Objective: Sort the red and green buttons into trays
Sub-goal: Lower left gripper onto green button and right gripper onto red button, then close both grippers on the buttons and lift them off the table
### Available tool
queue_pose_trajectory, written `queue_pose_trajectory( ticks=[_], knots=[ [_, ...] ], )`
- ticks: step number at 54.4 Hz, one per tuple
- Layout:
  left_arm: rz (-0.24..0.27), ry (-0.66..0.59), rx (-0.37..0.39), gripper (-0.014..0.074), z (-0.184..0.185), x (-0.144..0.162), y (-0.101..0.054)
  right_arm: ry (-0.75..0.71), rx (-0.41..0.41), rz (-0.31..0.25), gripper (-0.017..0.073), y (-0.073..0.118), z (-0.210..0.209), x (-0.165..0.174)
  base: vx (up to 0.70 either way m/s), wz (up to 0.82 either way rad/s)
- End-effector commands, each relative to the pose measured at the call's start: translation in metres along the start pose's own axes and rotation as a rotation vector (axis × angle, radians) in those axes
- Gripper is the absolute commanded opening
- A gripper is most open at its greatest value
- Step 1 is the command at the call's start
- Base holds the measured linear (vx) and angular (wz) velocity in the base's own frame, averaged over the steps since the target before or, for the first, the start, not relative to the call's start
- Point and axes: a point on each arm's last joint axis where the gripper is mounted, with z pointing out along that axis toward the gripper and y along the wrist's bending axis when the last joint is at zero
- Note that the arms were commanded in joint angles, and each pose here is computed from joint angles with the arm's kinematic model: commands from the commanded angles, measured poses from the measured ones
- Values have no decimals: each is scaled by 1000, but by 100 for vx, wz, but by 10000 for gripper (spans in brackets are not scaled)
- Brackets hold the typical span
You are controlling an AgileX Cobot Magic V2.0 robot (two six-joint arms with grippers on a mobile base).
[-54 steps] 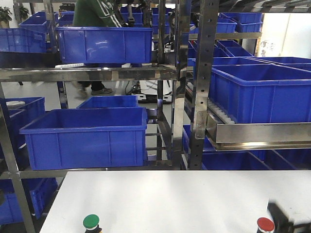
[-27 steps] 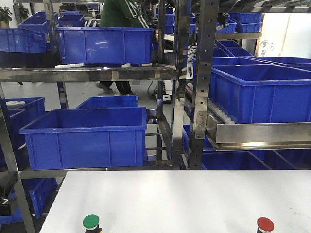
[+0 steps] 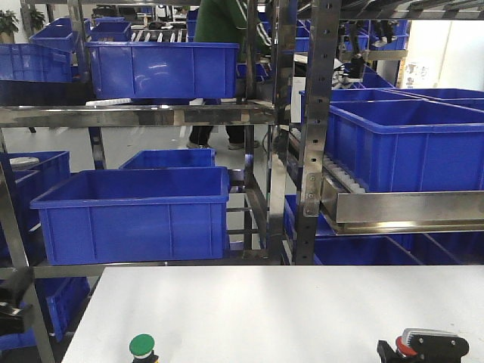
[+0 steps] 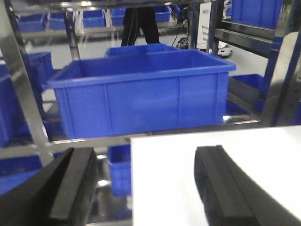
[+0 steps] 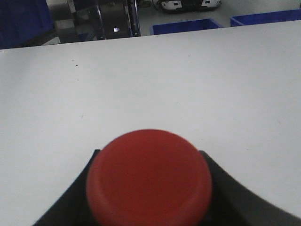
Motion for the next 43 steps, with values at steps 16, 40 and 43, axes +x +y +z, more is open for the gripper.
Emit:
queue_pose_trajectory(
  ticks=[16,40,43],
  knots=[
    [112,170,240,560,53,52,-44,-197,-17,2,-7,2,-2,-30,0,0],
    [39,44,516,560,98,113,-71,-196,-17,3,-4,2,-2,-30,0,0],
    [38,58,513,560,104,116,-71,-196,-17,3,-3,2,-2,-30,0,0]
  ],
)
